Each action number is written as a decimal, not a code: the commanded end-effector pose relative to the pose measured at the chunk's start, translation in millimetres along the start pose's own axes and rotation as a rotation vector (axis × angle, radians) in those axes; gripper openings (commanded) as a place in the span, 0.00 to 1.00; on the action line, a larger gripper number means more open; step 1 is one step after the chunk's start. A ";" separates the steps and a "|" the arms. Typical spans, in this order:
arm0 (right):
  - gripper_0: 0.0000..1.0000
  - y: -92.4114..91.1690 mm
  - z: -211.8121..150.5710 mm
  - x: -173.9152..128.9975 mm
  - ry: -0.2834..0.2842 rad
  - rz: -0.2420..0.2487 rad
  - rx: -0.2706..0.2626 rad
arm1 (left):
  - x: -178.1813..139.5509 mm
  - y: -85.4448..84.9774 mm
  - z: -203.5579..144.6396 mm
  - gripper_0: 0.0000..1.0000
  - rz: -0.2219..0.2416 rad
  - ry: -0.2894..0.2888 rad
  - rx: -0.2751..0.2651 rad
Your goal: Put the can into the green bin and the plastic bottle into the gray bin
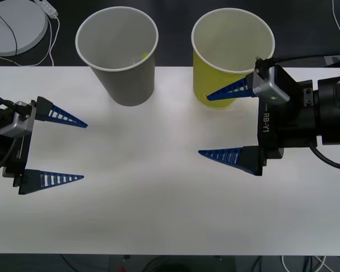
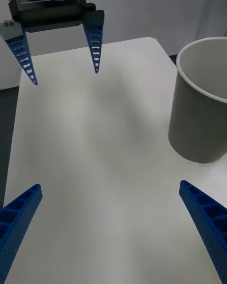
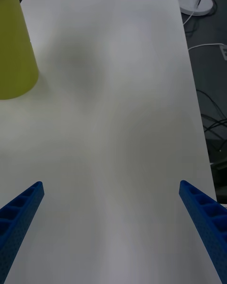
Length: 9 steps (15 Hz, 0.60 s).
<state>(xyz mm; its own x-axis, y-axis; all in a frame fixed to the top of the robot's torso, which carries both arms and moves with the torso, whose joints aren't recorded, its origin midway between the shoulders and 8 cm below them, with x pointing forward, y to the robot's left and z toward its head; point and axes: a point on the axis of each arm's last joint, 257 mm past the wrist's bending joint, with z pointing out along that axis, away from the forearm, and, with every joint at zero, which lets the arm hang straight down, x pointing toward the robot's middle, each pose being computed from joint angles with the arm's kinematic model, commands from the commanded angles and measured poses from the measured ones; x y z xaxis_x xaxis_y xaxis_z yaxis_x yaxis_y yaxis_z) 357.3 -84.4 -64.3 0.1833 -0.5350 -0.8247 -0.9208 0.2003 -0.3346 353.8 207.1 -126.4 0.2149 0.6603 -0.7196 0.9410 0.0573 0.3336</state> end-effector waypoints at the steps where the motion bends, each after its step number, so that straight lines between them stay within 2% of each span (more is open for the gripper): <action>1: 1.00 5.5 -4.4 10.5 -0.006 -0.021 -0.007 | 0.0 0.0 0.0 1.00 0.000 0.000 0.000; 4: 1.00 10.3 -9.7 22.8 -0.005 -0.045 -0.006 | 0.0 0.0 0.0 1.00 0.000 0.000 0.000; 9: 1.00 19.7 -13.5 33.2 -0.007 -0.042 -0.013 | 0.0 0.0 0.0 1.00 0.000 0.000 0.000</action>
<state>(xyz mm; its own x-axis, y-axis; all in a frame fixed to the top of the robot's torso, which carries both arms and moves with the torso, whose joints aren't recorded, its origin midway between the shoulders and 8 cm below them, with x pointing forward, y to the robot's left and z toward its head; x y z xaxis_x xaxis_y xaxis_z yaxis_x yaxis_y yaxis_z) 341.3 -108.3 -91.2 0.2220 -0.5366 -0.8141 -0.9176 0.1675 -0.3605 353.8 207.1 -126.4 0.2149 0.6603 -0.7196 0.9410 0.0573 0.3336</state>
